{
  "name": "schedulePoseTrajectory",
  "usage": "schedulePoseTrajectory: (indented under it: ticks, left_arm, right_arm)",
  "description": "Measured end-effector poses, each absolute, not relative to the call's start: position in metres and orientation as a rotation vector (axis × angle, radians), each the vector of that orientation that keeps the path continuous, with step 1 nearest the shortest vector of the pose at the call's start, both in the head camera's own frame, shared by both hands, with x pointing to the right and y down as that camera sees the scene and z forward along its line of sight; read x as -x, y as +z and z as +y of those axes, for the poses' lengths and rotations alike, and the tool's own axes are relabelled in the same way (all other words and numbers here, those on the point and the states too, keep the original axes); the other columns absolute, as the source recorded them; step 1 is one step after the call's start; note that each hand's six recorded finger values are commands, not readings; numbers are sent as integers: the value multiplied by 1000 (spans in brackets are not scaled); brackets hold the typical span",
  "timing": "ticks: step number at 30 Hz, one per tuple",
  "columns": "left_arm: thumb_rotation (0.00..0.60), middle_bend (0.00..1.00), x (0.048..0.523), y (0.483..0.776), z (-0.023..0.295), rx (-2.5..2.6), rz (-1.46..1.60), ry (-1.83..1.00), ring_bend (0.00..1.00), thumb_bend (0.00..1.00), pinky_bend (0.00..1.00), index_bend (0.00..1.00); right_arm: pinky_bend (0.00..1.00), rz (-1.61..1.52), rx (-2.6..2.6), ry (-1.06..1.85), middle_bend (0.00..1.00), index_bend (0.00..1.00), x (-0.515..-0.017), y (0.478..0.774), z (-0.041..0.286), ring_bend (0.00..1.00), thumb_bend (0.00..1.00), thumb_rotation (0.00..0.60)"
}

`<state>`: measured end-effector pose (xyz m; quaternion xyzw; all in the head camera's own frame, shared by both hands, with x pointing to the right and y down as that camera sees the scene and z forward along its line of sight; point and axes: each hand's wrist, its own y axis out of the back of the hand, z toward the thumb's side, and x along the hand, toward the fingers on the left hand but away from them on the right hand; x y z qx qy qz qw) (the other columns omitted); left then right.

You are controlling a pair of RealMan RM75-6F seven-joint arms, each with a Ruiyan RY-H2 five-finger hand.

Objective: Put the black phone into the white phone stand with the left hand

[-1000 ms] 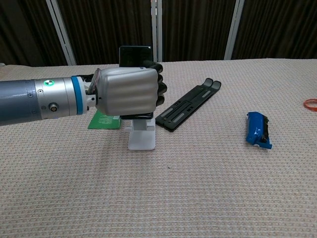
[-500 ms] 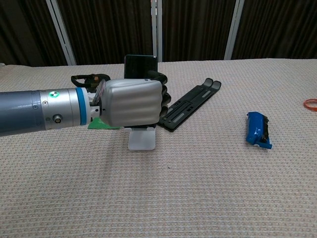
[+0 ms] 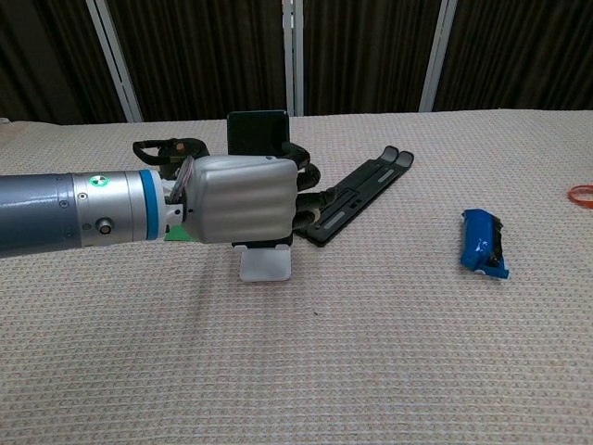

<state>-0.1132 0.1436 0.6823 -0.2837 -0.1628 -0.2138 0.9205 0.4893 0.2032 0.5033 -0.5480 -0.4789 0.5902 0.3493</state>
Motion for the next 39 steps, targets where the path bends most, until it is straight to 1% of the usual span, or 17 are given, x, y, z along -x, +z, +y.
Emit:
schedulePoseTrajectory:
  ticks: [4,8,11,14,19,21,24,28,32,36,39]
  left_arm:
    - [600,0,115,679,144,590,-328,-432,30,0,226,6]
    - [600,0,116,673,143,598,-309,-430,2,0,199,0]
    - [600,0,116,664,141,611,-270,-436,0,0,178,0]
    - [600,0,116,649,136,645,-189,-458,0,0,149,0]
    - [600,0,124,615,121,773,39,-552,0,0,101,0]
    - [600,0,137,599,112,879,180,-634,0,0,73,0]
    - [600,0,164,584,104,1058,375,-781,0,0,16,0]
    - [600,0,208,577,104,1262,588,-987,0,0,0,0]
    - [600,0,266,577,124,1360,782,-1166,0,0,0,0]
    - [600,0,314,577,163,1449,915,-1291,0,0,0,0]
    - [600,0,336,576,191,1492,937,-1357,0,0,0,0]
  right_arm:
    - [0,-1240,1420,1527,0,0,-488,503,203,0,0,600]
    - [0,-1240,1422,1525,0,0,-488,503,203,0,0,600]
    - [0,-1243,1426,1521,0,0,-488,502,204,0,0,600]
    - [0,-1244,1428,1517,0,0,-487,501,204,0,0,600]
    - [0,-1246,1433,1510,0,0,-487,500,205,0,0,600]
    - [0,-1246,1436,1507,0,0,-486,499,205,0,0,600]
    - [0,-1243,1441,1505,0,0,-485,499,205,0,0,600]
    - [0,-1239,1448,1499,0,0,-482,500,205,0,0,600]
    - [0,-1219,1458,1488,0,0,-476,501,206,0,0,600]
    - [0,-1214,1467,1483,0,0,-473,501,206,0,0,600]
    - [0,-1212,1473,1472,0,0,-471,500,207,0,0,600]
